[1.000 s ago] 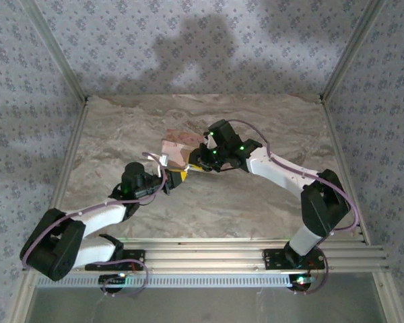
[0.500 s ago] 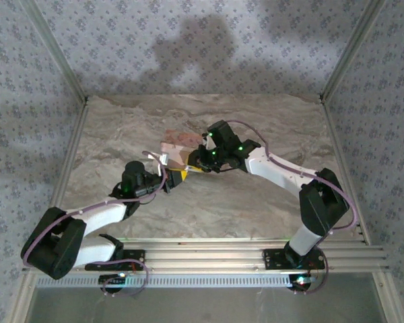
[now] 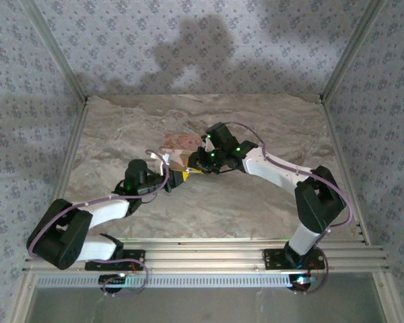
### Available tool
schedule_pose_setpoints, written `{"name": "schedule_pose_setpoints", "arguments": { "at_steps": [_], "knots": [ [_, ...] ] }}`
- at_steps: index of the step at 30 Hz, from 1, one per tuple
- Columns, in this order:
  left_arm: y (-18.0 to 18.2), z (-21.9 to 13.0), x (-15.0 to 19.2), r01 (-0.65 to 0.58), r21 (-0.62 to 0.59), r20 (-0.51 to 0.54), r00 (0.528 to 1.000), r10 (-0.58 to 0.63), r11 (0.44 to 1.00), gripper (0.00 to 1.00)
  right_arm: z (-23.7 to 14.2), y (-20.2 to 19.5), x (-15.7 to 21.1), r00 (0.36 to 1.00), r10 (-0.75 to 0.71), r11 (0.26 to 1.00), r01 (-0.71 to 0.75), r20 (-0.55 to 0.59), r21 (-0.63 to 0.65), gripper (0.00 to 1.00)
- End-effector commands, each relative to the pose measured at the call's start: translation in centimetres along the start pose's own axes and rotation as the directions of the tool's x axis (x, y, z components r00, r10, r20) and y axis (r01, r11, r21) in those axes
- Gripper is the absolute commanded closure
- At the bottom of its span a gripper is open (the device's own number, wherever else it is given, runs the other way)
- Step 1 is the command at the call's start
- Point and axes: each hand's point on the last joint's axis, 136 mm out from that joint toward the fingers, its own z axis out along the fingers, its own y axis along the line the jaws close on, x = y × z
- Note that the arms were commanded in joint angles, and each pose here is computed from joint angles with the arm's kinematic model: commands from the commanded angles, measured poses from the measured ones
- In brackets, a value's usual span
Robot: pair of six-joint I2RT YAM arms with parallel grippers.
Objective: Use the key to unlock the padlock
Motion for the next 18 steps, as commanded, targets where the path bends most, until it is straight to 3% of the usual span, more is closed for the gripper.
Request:
{"name": "schedule_pose_setpoints", "arguments": {
  "at_steps": [1, 12, 18],
  "knots": [
    [-0.6, 0.0, -0.1, -0.108, -0.002, 0.041, 0.993, 0.108, 0.994, 1.0, 2.4, -1.3, 3.2, 0.996, -0.027, 1.0, 0.028, -0.085, 0.007, 1.0],
    [2.7, 0.1, 6.1, -0.221, -0.168, -0.079, 0.974, 0.21, 0.961, 1.0, 7.0, -5.0, 5.9, 0.989, 0.055, 0.998, -0.052, -0.136, 0.026, 1.0],
    [3.9, 0.5, 8.0, -0.36, -0.275, -0.159, 0.931, 0.327, 0.892, 1.0, 7.8, -5.2, 6.3, 0.984, 0.081, 0.996, -0.075, -0.156, 0.043, 1.0]
  ]
}}
